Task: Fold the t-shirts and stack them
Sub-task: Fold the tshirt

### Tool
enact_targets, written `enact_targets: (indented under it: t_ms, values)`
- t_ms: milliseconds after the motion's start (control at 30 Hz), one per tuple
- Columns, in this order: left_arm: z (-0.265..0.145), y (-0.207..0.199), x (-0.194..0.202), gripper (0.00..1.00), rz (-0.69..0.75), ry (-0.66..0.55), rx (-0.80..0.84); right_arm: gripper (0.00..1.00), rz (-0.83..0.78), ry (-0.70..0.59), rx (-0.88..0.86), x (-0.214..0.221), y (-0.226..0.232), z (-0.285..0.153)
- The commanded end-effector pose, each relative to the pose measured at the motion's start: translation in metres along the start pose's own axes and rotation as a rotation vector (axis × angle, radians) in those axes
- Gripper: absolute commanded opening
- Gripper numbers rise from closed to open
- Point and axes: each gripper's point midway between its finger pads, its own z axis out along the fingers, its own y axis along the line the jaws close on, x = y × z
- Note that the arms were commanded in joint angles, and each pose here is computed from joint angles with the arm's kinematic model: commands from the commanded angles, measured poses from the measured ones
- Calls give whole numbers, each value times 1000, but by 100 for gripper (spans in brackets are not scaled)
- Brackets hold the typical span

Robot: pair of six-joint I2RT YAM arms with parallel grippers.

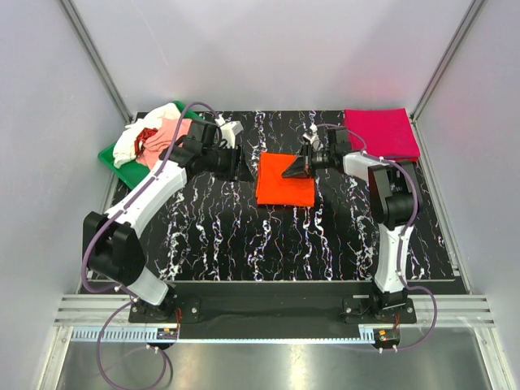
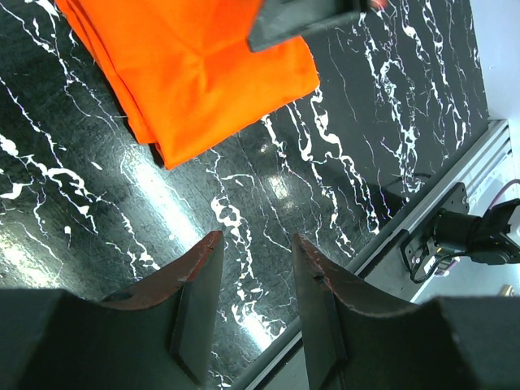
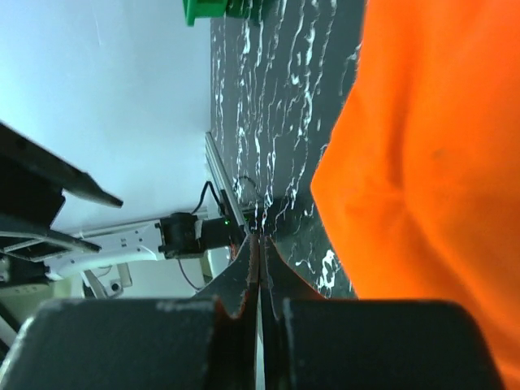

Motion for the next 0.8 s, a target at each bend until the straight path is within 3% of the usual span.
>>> enact_targets:
  t_ms: [0,267,367,533,633,767]
  values:
    - [0,-3,-6,44,17,-18,20,0,-18,34,1,25,-3,6]
    - [5,0,-4,44,9,-8,16,0,57,46,74,40,-65,21]
    - [5,2,-4,44,10,-9,7,0,59,41,96,37,-58,16]
    - [14,-3,-15,45,-35,-20,3,4,-30,-28,93,26,-4,-7]
    - [41,-8,-35,45,-44,-49,20,3,3,-98,178,25,-13,-17]
    - [81,-1,-61,43,-50,-82,44,3,36,-85,226,44,-37,-19]
